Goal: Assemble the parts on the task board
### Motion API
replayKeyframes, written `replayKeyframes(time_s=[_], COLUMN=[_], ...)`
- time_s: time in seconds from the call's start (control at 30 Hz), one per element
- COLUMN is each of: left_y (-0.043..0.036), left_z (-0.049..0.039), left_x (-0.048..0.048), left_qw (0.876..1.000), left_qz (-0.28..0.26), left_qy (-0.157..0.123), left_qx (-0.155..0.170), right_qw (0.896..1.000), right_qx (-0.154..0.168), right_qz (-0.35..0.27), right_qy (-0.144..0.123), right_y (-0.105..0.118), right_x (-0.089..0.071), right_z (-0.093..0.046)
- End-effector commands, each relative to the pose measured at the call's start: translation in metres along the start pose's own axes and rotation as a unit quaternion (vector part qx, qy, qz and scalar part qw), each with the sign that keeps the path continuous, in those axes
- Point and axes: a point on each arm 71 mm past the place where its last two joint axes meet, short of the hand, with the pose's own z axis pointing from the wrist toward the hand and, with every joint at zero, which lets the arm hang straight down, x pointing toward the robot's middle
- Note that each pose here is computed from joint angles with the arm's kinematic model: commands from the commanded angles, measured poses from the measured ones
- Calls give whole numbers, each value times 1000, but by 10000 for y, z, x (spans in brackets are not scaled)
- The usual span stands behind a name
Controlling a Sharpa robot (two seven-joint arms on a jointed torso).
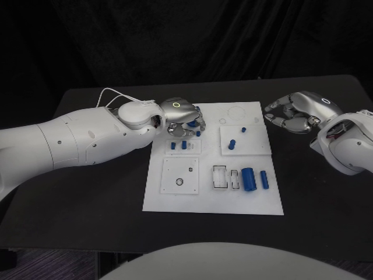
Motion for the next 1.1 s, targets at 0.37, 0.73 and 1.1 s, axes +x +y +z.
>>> replayKeyframes(time_s=[0.37,0.73,1.1], left_y=[-11,-42,-41], left_z=[13,33,42], left_x=[0,2,22], left_qw=[1000,1000,1000], left_qz=[1,0,-2], left_qy=[2,4,16], left_qx=[4,12,11], right_qw=[1000,1000,1000], right_qx=[4,3,3], right_qz=[1,1,1], right_qy=[4,3,4], right_y=[0,7,9], right_x=[15,18,20], right_z=[1,8,13])
